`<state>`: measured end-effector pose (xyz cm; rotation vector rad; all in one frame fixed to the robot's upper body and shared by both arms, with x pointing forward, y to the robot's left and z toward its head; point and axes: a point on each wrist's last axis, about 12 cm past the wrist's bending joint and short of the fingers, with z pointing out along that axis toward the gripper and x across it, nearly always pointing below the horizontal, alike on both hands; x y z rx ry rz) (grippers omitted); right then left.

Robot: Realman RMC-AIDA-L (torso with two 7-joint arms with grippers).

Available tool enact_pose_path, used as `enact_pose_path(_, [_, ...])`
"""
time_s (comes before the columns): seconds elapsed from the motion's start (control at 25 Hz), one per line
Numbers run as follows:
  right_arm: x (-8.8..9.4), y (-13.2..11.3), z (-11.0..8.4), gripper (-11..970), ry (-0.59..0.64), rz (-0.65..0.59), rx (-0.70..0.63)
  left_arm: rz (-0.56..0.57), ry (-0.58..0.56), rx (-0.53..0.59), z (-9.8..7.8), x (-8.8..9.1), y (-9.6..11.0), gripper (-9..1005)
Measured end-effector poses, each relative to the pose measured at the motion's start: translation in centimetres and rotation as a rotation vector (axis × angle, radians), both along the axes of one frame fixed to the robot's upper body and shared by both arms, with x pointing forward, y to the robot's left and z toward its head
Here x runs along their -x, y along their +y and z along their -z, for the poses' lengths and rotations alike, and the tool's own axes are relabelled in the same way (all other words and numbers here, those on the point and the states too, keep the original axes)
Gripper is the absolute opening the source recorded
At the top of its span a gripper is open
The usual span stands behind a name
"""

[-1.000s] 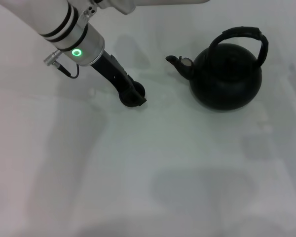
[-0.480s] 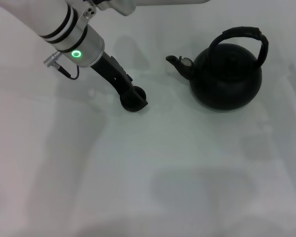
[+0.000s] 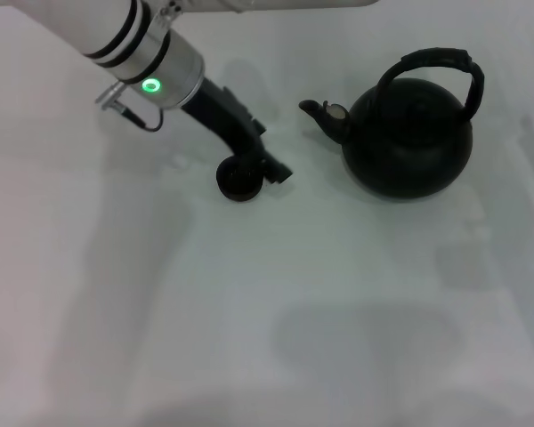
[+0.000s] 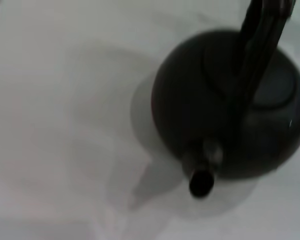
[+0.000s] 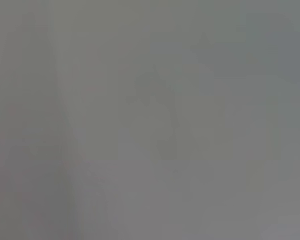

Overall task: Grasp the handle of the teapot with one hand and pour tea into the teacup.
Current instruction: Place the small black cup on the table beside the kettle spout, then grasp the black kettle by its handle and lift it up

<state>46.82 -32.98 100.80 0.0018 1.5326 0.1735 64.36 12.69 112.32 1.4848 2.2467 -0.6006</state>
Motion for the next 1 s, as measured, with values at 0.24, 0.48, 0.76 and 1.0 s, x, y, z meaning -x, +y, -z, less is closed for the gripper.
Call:
enact_pose_path(0.24, [0.0, 0.0, 0.0, 841, 0.001, 0.0, 0.001, -0.026, -0.064, 0.121, -0.9, -0.7, 0.6, 888])
enact_pose_path(0.48, [-0.1, 0.0, 0.0, 840, -0.002, -0.002, 0.0, -0.052, -0.104, 0.169, -1.0, -1.0, 1.6, 888])
enact_pose_path(0.76, [-0.1, -0.2, -0.1, 841, -0.005, 0.008, 0.0, -0.02, -0.171, 0.314, -1.4, -0.7, 2.1, 888])
enact_pose_path(1.0, [-0.1, -0.3, -0.1, 841, -0.004, 0.012, -0.001, -0.079, -0.265, 0.48, -0.8, 0.0, 4.2, 888])
